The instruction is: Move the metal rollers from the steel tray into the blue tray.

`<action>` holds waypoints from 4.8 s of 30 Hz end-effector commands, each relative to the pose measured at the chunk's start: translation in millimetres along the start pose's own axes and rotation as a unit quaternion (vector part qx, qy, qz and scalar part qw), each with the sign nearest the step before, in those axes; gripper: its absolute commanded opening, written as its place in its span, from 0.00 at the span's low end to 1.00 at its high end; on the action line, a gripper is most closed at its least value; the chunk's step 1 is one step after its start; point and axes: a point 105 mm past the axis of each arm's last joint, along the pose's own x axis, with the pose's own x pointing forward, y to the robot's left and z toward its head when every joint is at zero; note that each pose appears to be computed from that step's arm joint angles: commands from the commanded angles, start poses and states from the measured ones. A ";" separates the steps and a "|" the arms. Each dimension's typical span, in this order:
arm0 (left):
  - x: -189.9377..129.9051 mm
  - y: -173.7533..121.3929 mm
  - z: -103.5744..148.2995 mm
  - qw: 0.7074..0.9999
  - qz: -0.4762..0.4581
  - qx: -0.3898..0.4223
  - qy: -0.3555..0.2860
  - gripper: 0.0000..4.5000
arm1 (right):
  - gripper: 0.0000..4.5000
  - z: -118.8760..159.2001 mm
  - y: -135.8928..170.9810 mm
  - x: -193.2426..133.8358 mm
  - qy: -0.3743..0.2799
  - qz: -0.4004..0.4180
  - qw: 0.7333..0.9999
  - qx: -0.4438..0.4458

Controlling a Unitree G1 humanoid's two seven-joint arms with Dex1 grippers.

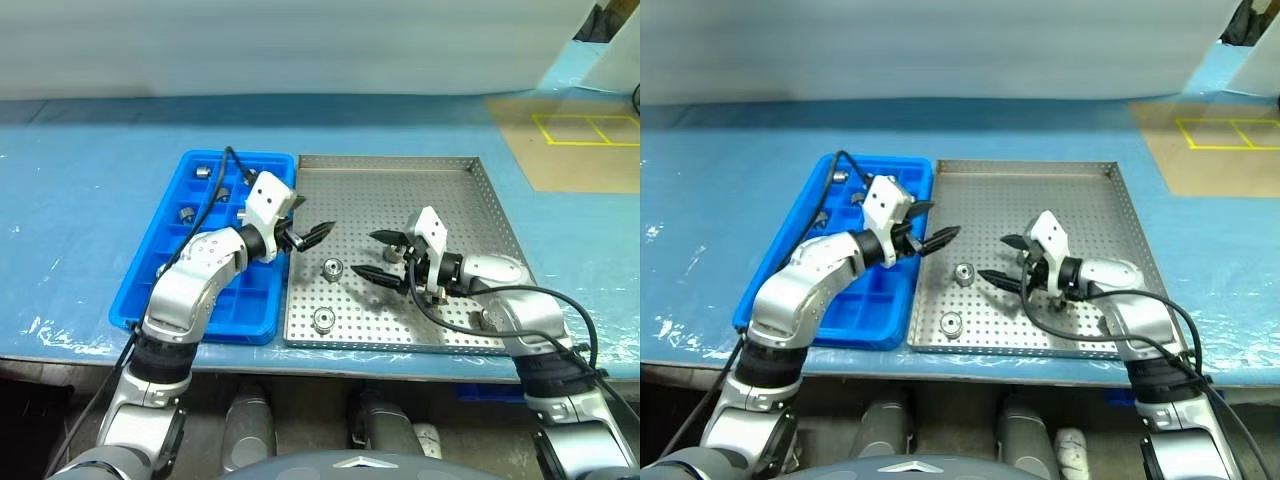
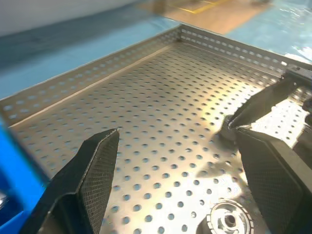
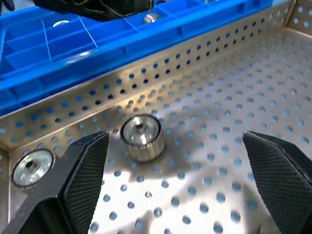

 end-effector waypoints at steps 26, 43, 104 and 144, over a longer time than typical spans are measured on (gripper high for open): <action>25.2 -14.6 -66.5 0.966 -0.102 0.088 0.222 0.76 | 1.00 9.8 9.8 -18.2 -0.014 -0.047 0.999 0.005; 25.8 6.8 -24.1 0.993 0.011 -0.010 0.116 0.38 | 1.00 10.8 5.5 -7.9 -0.016 -0.035 0.999 -0.002; -9.8 6.8 15.3 0.996 0.090 -0.027 -0.010 0.90 | 1.00 9.3 4.0 11.7 -0.007 0.047 0.999 -0.002; -33.6 -56.2 -45.1 0.895 -0.349 0.203 0.189 0.90 | 1.00 -8.9 28.0 -31.7 0.044 0.000 0.999 0.019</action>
